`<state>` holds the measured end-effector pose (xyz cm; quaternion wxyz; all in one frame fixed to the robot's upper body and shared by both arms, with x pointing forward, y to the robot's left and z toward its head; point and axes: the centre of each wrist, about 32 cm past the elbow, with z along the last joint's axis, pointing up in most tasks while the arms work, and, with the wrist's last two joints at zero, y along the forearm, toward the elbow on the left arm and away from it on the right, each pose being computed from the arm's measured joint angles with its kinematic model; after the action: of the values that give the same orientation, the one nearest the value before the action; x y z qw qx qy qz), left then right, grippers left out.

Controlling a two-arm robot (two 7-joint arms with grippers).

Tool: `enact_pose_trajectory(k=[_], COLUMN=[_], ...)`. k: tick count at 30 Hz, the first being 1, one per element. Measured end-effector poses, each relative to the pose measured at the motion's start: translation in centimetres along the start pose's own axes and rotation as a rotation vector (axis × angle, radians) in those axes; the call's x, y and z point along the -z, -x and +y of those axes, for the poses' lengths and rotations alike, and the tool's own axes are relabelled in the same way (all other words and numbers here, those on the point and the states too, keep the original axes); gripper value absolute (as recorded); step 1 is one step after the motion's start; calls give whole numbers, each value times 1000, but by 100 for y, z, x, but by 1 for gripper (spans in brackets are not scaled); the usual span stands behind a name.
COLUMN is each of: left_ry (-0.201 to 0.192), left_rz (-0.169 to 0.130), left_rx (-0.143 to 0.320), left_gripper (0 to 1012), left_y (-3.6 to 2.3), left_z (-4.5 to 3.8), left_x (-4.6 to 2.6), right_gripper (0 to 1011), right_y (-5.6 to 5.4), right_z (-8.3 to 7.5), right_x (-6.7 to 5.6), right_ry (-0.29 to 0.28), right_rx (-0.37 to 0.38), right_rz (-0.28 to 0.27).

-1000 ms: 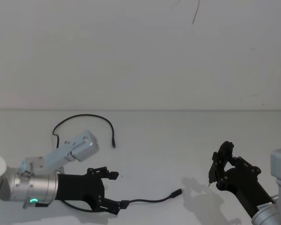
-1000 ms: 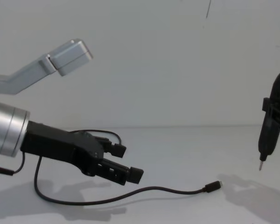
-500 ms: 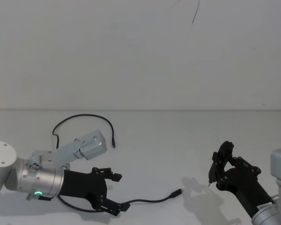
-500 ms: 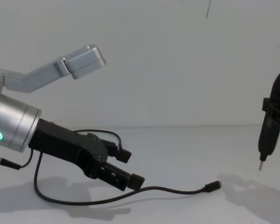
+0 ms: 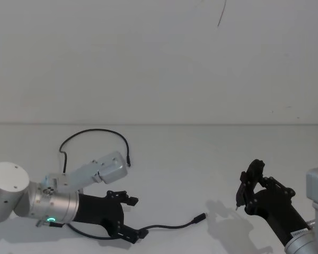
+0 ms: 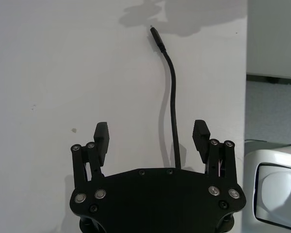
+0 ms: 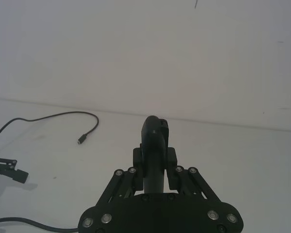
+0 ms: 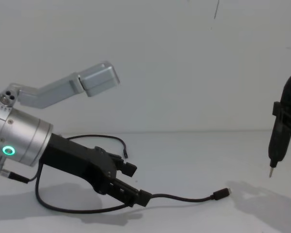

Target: Pick up the data cable with the one hand.

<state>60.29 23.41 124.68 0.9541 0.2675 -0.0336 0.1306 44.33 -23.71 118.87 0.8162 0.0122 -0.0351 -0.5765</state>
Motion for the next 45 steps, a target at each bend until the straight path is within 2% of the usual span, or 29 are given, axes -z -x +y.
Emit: enact_pose_trajectory(k=[11, 18, 41, 45], left_ry=[-12, -16, -37, -40], left_rz=[5, 4, 10, 11], left_rx=[-8, -8, 6, 9], left_gripper=[1001, 1001, 1001, 945], left_y=[5, 10, 9, 8], left_z=[-117, -158, -186, -187], left_x=[11, 9, 19, 21], right_gripper=[263, 263, 263, 263], right_y=[0, 0, 0, 0], right_z=[0, 0, 0, 0], right_x=[0, 0, 0, 0], right_ry=[0, 0, 0, 0], right_rx=[0, 0, 0, 0], right_rz=[0, 0, 0, 0])
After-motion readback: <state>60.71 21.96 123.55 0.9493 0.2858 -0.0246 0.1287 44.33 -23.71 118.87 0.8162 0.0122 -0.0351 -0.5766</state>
